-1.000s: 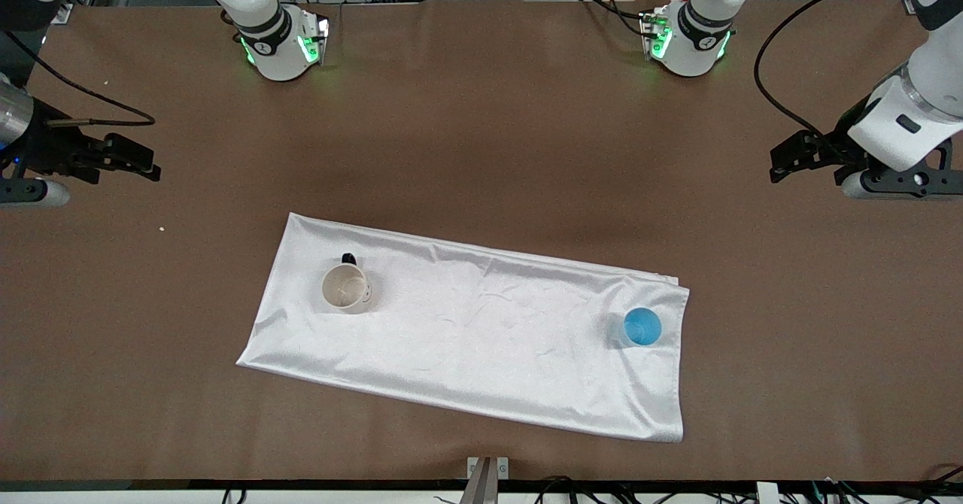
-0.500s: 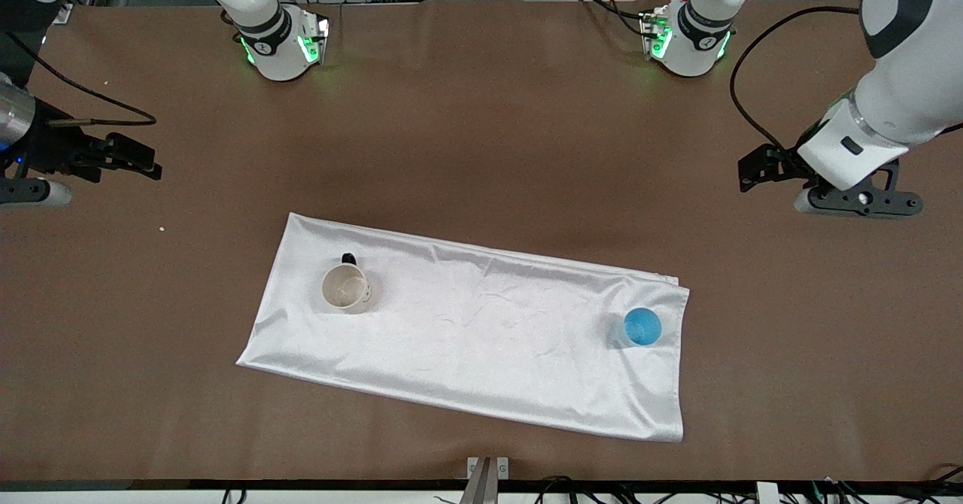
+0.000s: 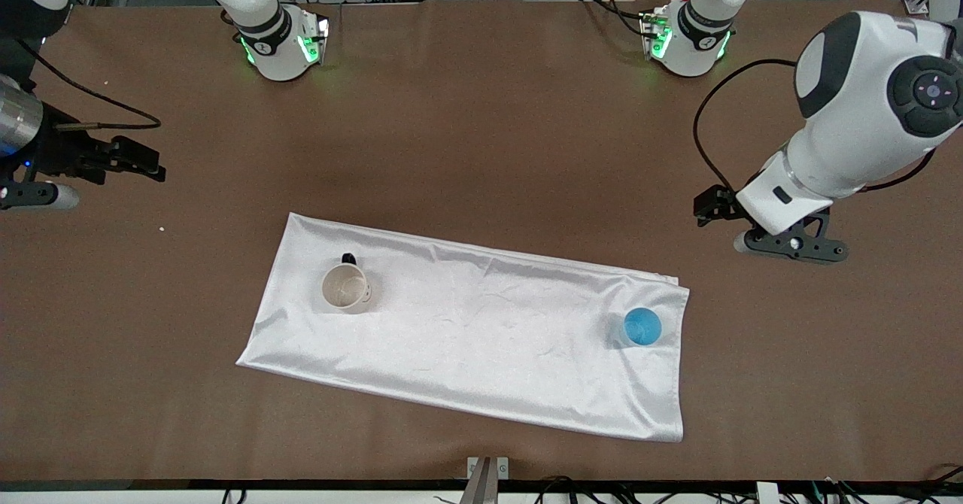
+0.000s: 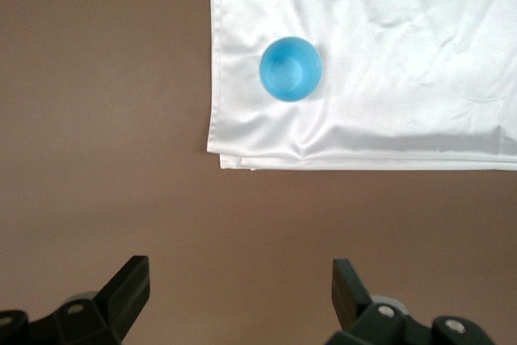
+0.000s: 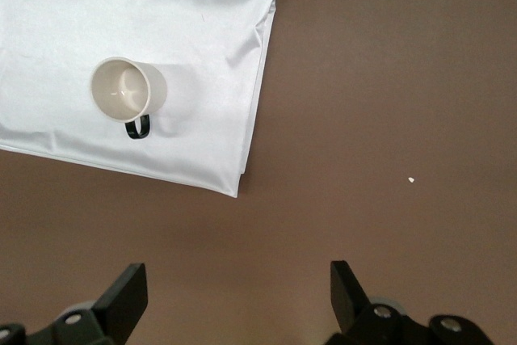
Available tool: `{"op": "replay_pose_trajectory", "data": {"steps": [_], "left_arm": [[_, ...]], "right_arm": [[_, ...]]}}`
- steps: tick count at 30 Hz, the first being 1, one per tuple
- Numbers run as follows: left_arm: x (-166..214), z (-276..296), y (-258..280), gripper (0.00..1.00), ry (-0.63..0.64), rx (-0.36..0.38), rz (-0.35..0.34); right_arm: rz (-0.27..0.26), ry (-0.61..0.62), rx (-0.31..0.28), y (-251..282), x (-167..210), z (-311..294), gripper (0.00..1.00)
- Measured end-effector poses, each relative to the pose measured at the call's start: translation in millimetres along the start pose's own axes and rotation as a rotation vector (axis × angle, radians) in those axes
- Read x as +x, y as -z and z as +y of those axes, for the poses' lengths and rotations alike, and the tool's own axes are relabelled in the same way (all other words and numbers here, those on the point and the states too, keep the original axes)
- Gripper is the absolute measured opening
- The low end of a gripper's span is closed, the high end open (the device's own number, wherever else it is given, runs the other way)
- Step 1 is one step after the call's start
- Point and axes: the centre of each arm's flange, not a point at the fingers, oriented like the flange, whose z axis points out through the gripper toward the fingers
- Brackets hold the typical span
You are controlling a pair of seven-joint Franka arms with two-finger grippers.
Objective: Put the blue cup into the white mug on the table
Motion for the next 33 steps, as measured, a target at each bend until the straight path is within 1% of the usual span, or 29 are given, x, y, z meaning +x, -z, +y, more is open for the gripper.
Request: {"op": "replay_pose_trajectory", "data": {"steps": [10, 17, 27, 30, 33], "left_arm": [[23.6, 19.4, -41.2, 1.0, -0.029, -0.013, 0.019], [35.2, 30.9, -69.3, 1.0, -0.045, -0.023, 0.034], [53.2, 38.2, -115.7, 1.0, -0.053, -0.035, 0.068], [57.8, 41.5, -130.7, 1.0, -0.059, -0.036, 0.079], [61.7, 44.0, -144.3, 1.0, -0.077, -0.017, 0.091]], "right_arm": [[0.022, 0.039, -0.003, -54.5, 10.5, -23.0, 1.0], [0.043, 0.097, -0.008, -95.4, 10.6, -56.6, 1.0], [0.115, 0.197, -0.009, -159.6, 1.8, -112.3, 1.0], [0.127, 0.22, -0.007, -177.4, -1.6, -126.2, 1.0], [0.134, 0.231, -0.006, -193.2, -2.5, -134.6, 1.0]]}}
